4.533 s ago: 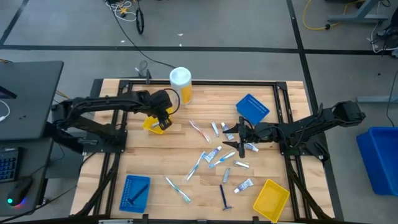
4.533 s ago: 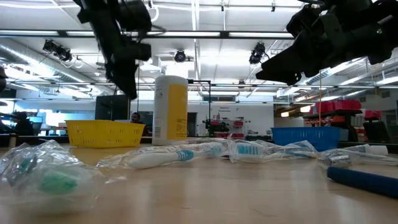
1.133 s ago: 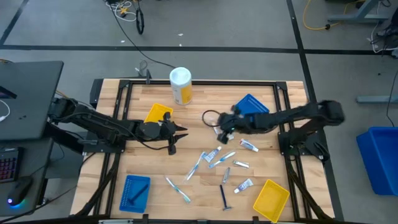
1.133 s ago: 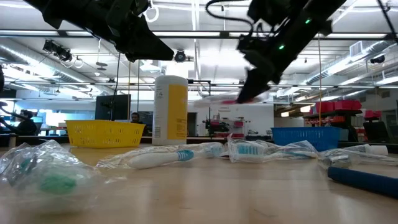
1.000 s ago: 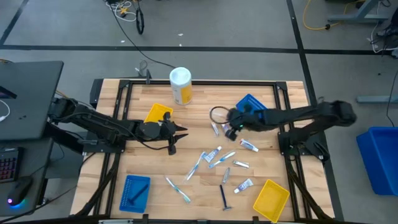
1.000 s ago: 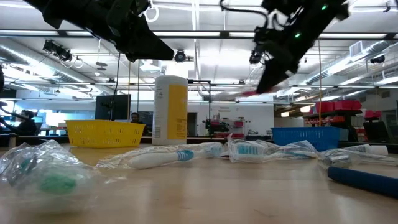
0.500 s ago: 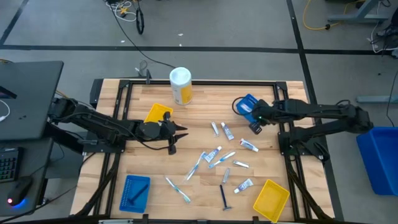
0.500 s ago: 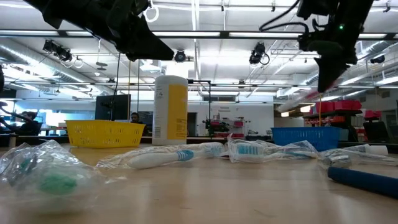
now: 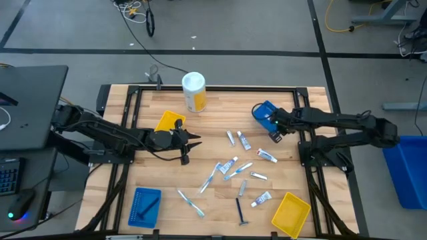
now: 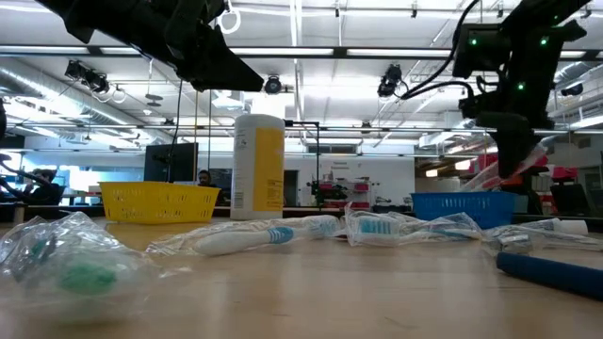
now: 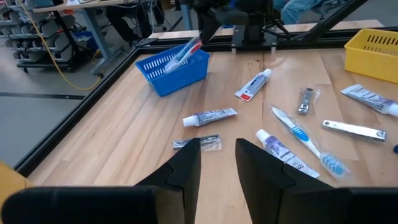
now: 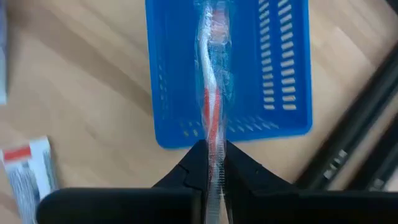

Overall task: Pick & Place Travel size toiletries
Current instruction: Put the red toothbrush into the top blue bin, then put the white toothpaste into the bottom yellow bin

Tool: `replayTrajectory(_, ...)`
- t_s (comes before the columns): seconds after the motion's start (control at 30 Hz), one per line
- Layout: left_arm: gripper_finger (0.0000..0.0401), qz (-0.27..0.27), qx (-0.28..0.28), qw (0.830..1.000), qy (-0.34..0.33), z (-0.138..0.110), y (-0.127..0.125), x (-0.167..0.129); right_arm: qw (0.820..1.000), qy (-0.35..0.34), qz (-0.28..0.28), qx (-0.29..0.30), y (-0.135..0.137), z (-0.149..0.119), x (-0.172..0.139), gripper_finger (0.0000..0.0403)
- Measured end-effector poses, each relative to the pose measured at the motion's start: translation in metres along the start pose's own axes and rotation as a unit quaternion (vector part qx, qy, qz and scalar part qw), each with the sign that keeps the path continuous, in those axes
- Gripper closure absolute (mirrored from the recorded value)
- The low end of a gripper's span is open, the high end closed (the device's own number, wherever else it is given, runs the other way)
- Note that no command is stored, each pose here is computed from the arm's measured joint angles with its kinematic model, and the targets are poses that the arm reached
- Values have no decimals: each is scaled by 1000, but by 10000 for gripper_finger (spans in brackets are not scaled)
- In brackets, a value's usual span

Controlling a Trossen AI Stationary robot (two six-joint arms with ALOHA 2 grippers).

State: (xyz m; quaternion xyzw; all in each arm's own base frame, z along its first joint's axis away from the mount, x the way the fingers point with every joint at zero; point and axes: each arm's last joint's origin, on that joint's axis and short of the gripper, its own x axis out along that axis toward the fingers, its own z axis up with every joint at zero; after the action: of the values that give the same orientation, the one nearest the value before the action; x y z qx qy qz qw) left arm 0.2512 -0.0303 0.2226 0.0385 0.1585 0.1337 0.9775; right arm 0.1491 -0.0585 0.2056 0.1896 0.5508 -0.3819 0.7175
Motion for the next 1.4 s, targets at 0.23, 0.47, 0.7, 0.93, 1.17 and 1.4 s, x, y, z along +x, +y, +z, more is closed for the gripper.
replayTrajectory(0.23,292,0,5,1000,0,0,0,0,998,-50,26,-17,-1,9,11,354)
replayTrajectory(0.47,292,-3,5,1000,0,0,0,0,998,-52,19,-18,-5,10,17,322)
replayTrajectory(0.7,292,-4,5,1000,0,0,0,0,998,-57,16,-19,-5,10,17,265)
replayTrajectory(0.93,292,-4,5,1000,0,0,0,0,995,-77,27,-62,1,13,14,214)
replayTrajectory(1.17,292,-4,5,1000,0,0,0,0,988,-113,70,-85,12,26,-14,186)
replayTrajectory(1.4,292,-1,2,1000,0,0,0,0,950,-64,267,-148,38,18,-33,187)
